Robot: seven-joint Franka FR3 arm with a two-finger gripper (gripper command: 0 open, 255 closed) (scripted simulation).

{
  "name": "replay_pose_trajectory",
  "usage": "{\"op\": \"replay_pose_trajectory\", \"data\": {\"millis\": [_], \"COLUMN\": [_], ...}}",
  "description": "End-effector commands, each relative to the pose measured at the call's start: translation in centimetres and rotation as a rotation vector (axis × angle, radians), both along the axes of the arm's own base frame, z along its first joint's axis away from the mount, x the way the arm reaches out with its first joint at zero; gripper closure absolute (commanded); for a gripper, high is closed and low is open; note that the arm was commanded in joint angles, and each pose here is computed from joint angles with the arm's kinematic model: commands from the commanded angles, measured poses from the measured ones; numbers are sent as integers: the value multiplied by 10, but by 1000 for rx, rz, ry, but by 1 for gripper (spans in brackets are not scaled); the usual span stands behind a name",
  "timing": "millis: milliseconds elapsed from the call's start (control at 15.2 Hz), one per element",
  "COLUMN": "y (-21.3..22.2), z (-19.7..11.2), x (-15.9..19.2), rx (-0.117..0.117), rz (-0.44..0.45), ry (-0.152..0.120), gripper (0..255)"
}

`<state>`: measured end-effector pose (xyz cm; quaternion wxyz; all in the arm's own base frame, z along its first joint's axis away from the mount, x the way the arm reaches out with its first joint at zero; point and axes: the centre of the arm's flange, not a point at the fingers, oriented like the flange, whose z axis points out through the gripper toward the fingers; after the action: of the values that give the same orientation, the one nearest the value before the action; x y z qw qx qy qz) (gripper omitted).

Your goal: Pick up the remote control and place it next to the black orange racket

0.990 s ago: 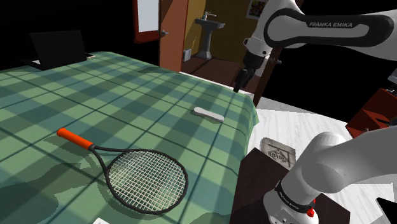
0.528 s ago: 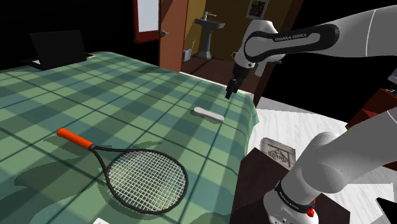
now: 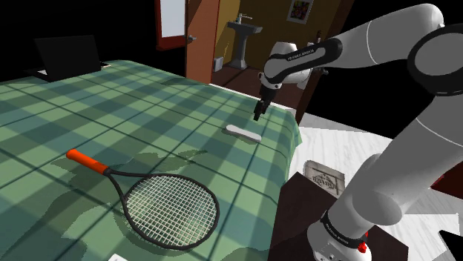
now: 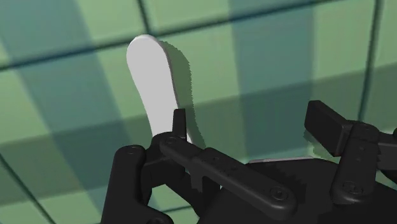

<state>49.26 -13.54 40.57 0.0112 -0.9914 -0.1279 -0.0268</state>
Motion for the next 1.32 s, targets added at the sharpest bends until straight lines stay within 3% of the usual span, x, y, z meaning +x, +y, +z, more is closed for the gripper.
{"op": "replay_pose_trajectory", "data": {"millis": [0, 792, 1254], "y": [-7, -55, -54], "z": [-23, -143, -180], "x": [15, 111, 111], "rx": [-2, -10, -10], "rz": [17, 116, 116], "ry": [7, 44, 44], "gripper": [0, 0, 0]}}
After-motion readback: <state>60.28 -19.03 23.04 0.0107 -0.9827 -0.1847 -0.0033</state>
